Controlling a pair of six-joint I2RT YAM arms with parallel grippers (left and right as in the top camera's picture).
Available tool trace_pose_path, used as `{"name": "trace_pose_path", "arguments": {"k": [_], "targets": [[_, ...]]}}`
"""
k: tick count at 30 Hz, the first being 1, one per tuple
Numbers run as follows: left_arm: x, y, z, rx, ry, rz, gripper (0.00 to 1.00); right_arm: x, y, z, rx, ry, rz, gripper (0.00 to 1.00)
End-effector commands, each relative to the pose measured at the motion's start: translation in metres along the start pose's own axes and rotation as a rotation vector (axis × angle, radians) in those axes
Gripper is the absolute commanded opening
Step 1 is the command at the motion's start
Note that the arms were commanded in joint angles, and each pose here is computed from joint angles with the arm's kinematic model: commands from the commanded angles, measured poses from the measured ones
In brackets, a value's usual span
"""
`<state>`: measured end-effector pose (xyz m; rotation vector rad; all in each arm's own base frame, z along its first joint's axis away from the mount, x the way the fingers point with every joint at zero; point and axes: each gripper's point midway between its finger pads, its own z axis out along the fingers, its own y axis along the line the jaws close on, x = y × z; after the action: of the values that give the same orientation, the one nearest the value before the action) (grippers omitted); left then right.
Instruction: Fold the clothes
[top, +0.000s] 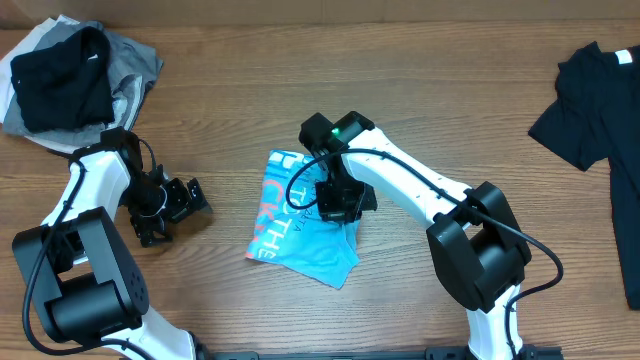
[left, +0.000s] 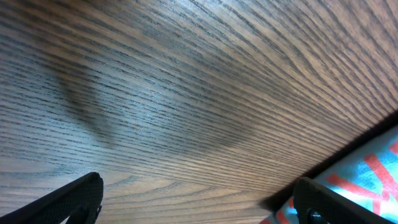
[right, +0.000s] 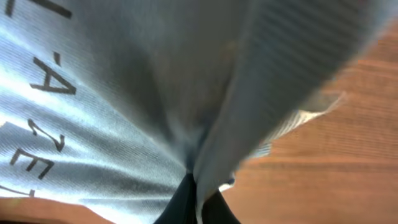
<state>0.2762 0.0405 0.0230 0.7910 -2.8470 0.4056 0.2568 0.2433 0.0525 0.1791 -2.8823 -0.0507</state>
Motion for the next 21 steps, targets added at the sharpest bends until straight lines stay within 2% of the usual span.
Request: {"name": "trace_pose_path", "arguments": {"k": [1,3,5,8,11,13,14,15,16,17,18,21], "targets": [[0.003,-0.002,-0.002,0.010,-0.001,-0.008,1.00,0.009,-0.004,-0.001,0.015,0.035,0.017,0.04],[0.003,-0.002,-0.002,0.009,0.000,-0.008,1.00,0.011,-0.008,-0.001,0.032,0.041,0.019,0.05],[0.003,-0.002,-0.002,0.010,0.000,-0.008,1.00,0.009,-0.010,-0.001,0.047,0.027,0.018,0.24],[0.003,-0.002,-0.002,0.010,0.000,-0.008,1.00,0.006,-0.017,-0.002,0.086,0.012,0.019,0.39],[0.003,-0.002,-0.002,0.010,0.000,-0.008,1.00,0.001,-0.037,-0.017,0.185,-0.042,0.095,0.41],[0.003,-0.002,-0.002,0.010,0.000,-0.008,1.00,-0.004,-0.039,-0.033,0.195,-0.098,0.102,0.43],[0.003,-0.002,-0.002,0.010,0.000,-0.008,1.00,-0.008,-0.038,-0.044,0.180,-0.138,0.103,0.47],[0.003,-0.002,-0.002,0.010,0.000,-0.008,1.00,-0.012,-0.037,-0.053,0.161,-0.172,0.105,0.56],[0.003,-0.002,-0.002,0.010,0.000,-0.008,1.00,-0.017,-0.036,-0.062,0.138,-0.204,0.106,0.75],[0.003,-0.002,-0.002,0.010,0.000,-0.008,1.00,-0.023,-0.036,-0.071,0.115,-0.238,0.110,0.85],[0.003,-0.002,-0.002,0.010,0.000,-0.008,1.00,-0.028,-0.036,-0.076,0.100,-0.262,0.111,0.88],[0.003,-0.002,-0.002,0.011,0.001,-0.008,1.00,-0.047,-0.042,-0.083,0.051,-0.312,0.119,0.87]]}}
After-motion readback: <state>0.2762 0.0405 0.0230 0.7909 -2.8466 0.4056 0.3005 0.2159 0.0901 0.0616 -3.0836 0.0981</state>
